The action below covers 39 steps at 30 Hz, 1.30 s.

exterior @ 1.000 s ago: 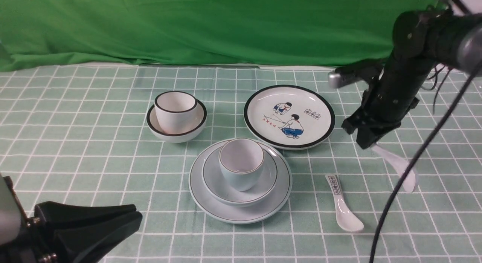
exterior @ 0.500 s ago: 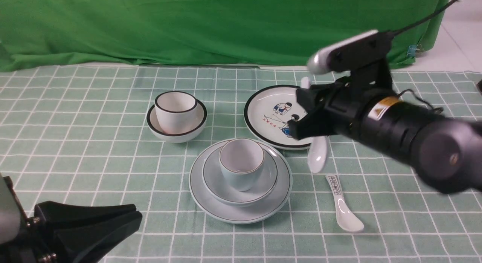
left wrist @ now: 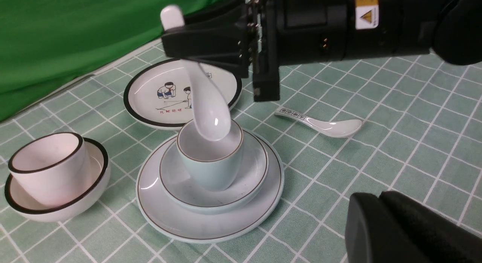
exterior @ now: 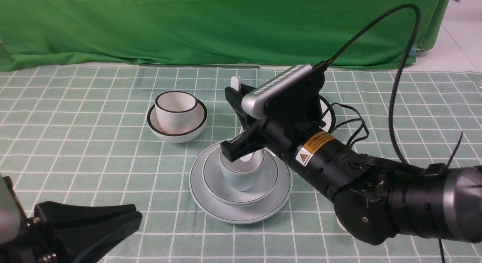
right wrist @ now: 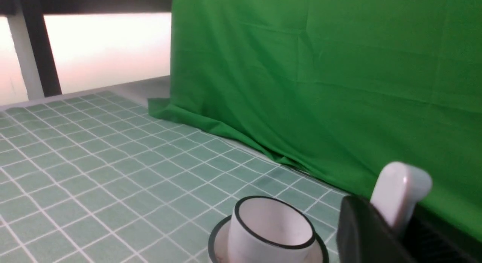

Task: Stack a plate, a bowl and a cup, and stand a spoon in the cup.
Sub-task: Use the right arm to put the blue soup spoon into the blue teacup in the middle

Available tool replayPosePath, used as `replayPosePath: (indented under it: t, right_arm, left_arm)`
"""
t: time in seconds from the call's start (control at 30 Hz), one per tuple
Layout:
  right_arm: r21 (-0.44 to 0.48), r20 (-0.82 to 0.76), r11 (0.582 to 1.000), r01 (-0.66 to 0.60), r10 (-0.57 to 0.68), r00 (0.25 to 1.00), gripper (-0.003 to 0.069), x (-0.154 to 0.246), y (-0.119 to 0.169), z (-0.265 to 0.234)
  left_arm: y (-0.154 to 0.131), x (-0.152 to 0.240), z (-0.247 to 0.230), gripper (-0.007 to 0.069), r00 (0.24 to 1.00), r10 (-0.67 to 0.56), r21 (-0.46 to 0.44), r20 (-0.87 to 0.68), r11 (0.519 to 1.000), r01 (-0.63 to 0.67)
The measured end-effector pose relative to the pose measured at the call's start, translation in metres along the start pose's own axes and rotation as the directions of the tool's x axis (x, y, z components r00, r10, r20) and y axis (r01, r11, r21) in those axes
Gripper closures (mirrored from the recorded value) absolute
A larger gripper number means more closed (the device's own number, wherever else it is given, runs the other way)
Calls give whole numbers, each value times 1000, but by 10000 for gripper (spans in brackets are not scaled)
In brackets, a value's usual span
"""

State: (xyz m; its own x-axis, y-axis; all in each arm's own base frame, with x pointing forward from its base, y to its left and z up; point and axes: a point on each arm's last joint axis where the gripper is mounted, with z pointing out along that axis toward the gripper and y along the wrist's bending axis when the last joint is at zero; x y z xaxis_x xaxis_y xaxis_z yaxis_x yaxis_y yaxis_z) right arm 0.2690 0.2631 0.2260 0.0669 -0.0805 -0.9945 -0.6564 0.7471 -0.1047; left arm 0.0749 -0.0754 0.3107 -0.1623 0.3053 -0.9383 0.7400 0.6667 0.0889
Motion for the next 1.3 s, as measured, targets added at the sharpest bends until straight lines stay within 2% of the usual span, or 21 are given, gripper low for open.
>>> replayPosePath:
  t: [0.53,0.63,0.77,0.83,0.93,1.07,1.2,1.23,1.27,1.3]
  right_arm:
    - [19,-86,1000,-8,10,996,570,42,-12,25]
    - [19,-96,1000,-19,21,995,532,46,-12,25]
    - [21,-101,999,-48,50,994,384,47,-11,25]
    - [21,-112,998,-59,61,992,335,48,-11,25]
    - [20,-128,998,-61,63,990,318,49,-11,25]
    - [12,-166,998,-65,66,984,312,40,-11,21]
    - [-7,-181,998,-70,68,981,312,12,-8,12]
    - [-17,-186,997,-73,69,980,312,-6,-7,5]
    - [-169,-197,982,-78,44,979,312,-15,-7,-1]
    - [-28,-214,997,-76,69,974,312,-25,-7,-7]
  left_arm:
    - [0,0,0,615,1000,4,0,1,1000,-4]
    - [0,0,0,615,1000,4,0,1,1000,-4]
    - [0,0,0,615,1000,4,0,1,1000,-4]
    - [0,0,0,615,1000,4,0,1,1000,-4]
    - [0,0,0,615,1000,4,0,1,1000,-4]
    - [0,0,0,615,1000,4,0,1,1000,-4]
    - [0,-2,0,615,1000,4,-5,17,1000,-4]
    - [1,-3,0,615,999,4,-10,33,1000,-4]
    - [1,-4,0,615,999,4,-14,44,1000,-3]
    - [1,-5,0,615,999,3,-16,53,1000,-2]
